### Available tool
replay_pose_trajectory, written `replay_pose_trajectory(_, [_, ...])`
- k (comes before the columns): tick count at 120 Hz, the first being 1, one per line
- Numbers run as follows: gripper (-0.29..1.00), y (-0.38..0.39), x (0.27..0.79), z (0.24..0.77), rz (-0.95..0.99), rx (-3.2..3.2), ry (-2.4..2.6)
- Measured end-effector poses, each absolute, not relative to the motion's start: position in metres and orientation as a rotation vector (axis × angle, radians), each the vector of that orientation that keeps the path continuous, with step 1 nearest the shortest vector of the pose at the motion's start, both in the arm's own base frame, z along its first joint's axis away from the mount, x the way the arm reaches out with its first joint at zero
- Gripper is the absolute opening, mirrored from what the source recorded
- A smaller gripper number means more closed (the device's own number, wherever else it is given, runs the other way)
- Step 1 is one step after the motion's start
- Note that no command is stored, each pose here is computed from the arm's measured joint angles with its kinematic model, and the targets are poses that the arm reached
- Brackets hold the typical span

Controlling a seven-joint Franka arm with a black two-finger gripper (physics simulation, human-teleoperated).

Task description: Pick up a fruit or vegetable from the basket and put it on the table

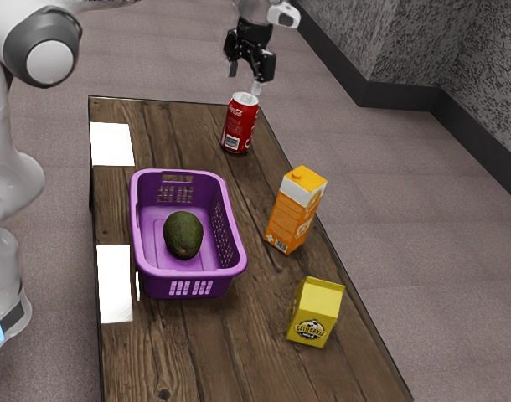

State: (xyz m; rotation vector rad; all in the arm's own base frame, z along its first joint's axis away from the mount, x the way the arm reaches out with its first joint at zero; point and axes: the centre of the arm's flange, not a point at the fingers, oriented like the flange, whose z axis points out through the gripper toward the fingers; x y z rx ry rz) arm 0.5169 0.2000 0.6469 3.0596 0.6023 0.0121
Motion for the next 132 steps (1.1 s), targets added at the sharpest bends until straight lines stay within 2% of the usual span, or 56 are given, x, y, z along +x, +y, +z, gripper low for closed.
replay_pose_trajectory(13, [0.70, 0.164, 0.529, 0.652, 0.023, 3.080, 0.497])
replay_pose_trajectory(23, [0.70, 0.149, 0.520, 0.717, 0.200, 3.057, 0.436])
replay_pose_trajectory(32, [0.70, 0.141, 0.507, 0.748, 0.244, 3.036, 0.354])
replay_pose_trajectory(43, [0.70, 0.127, 0.490, 0.781, 0.331, 3.056, -0.055])
replay_pose_trajectory(51, [0.70, 0.065, 0.482, 0.797, 0.355, 2.997, -0.555])
replay_pose_trajectory(57, [0.70, 0.018, 0.484, 0.787, 0.296, 2.936, -0.874])
replay_pose_trajectory(64, [0.70, -0.019, 0.480, 0.741, 0.163, 2.811, -1.186])
replay_pose_trajectory(76, [0.70, -0.047, 0.452, 0.664, 0.023, 2.617, -1.573])
replay_pose_trajectory(94, [0.70, -0.057, 0.444, 0.604, -0.031, 2.485, -1.864])
replay_pose_trajectory(110, [0.70, -0.134, 0.406, 0.609, 0.071, 2.315, -2.309])
replay_pose_trajectory(132, [0.70, -0.057, 0.407, 0.582, 0.149, 2.273, -2.318])
